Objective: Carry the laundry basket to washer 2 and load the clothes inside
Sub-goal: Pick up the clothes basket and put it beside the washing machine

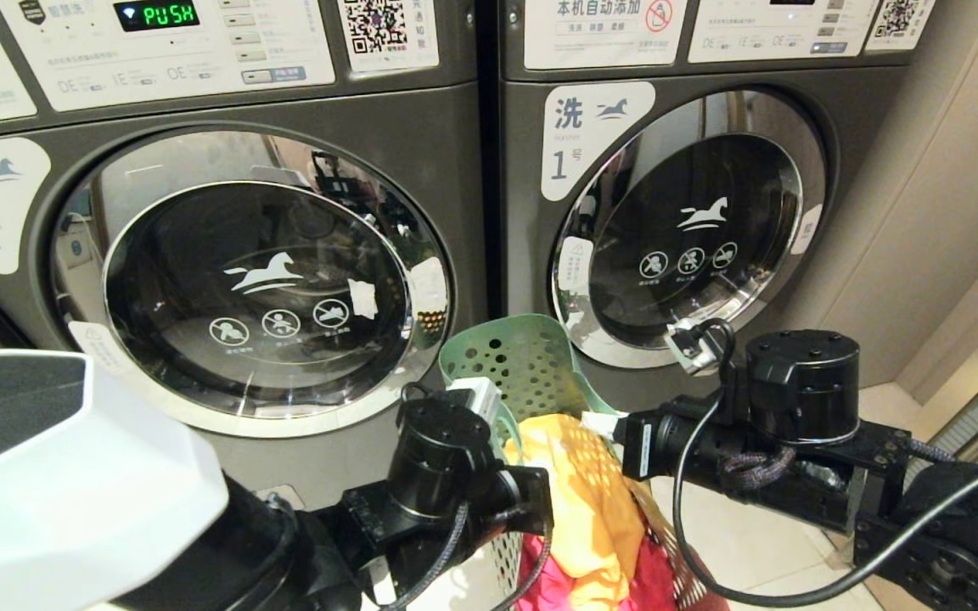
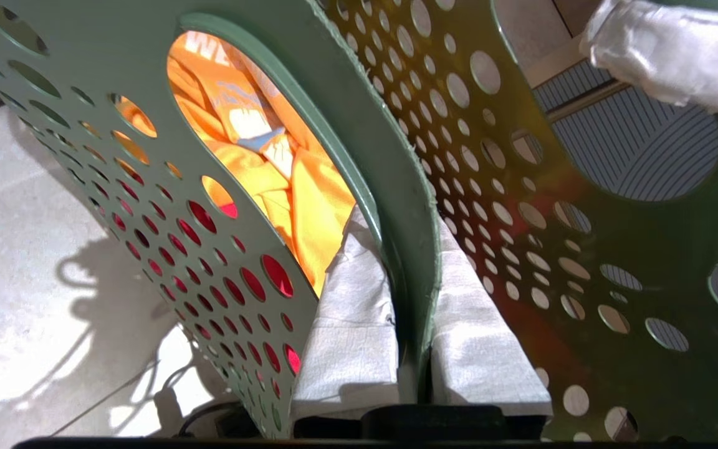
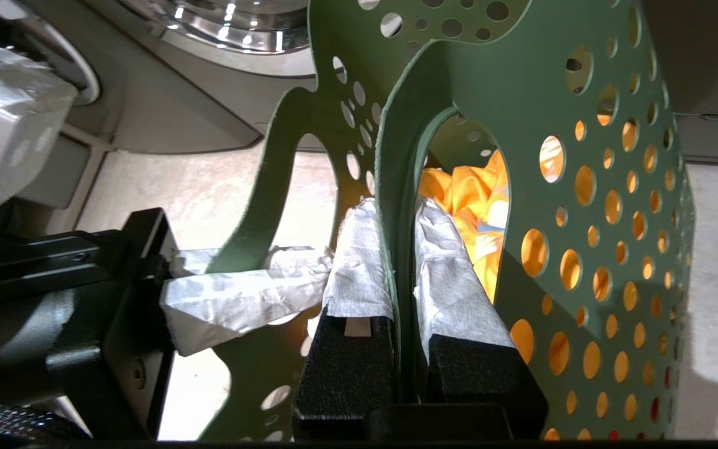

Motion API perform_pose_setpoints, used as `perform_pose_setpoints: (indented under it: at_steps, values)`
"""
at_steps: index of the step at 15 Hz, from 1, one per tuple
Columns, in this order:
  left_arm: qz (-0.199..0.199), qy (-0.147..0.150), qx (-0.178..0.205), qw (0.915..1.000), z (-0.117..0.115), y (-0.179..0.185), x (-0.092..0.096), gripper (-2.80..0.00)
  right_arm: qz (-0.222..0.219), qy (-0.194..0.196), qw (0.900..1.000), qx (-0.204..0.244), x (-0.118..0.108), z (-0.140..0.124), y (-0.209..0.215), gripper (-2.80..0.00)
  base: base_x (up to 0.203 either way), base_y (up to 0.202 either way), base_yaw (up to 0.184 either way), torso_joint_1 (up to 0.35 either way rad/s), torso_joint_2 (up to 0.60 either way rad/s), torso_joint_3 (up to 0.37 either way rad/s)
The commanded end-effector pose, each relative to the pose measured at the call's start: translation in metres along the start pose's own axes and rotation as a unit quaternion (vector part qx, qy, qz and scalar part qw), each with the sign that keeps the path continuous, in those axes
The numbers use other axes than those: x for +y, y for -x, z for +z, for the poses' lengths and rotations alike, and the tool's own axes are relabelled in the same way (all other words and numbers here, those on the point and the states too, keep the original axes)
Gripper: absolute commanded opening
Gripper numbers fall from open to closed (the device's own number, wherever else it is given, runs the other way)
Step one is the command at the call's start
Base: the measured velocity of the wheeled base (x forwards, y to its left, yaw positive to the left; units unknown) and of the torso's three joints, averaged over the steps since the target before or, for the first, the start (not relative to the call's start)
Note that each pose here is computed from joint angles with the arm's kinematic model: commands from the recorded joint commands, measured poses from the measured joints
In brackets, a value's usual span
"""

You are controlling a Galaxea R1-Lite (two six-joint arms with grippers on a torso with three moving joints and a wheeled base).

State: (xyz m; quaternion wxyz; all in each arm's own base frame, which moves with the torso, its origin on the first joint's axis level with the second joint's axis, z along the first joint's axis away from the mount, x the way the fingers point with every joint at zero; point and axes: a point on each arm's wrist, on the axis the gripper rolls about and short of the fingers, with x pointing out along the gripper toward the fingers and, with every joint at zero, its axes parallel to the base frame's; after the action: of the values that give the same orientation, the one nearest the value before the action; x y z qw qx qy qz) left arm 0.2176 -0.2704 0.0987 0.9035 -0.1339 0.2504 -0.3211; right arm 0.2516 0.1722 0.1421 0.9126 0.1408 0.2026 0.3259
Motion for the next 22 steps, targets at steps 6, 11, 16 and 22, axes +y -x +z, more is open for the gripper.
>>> perform_pose_setpoints:
  at_steps: [6, 11, 16, 22]
  values:
    - [0.008, -0.011, 0.000, 0.9999, -0.007, -0.053, 0.004, -2.80, -0.058, -0.001, 0.998, -0.007, -0.044, 0.002, -0.014, -2.80, 0.000, 0.000, 0.000, 0.000, 0.00, 0.000]
    - [0.009, -0.020, 0.003, 0.9998, -0.014, -0.075, 0.006, -2.80, -0.080, 0.008, 0.997, -0.009, -0.064, 0.002, -0.023, -2.80, 0.000, 0.000, 0.000, 0.000, 0.00, 0.000]
    - [0.013, -0.024, 0.015, 0.9995, -0.018, -0.080, 0.007, -2.80, -0.087, 0.011, 0.996, -0.012, -0.070, 0.003, -0.024, -2.80, 0.000, 0.000, 0.000, 0.000, 0.00, -0.018]
    - [0.011, -0.027, 0.018, 0.9994, -0.022, -0.087, 0.004, -2.80, -0.095, 0.010, 0.995, 0.000, -0.073, -0.004, -0.021, -2.80, 0.000, 0.000, 0.000, 0.004, 0.00, -0.179]
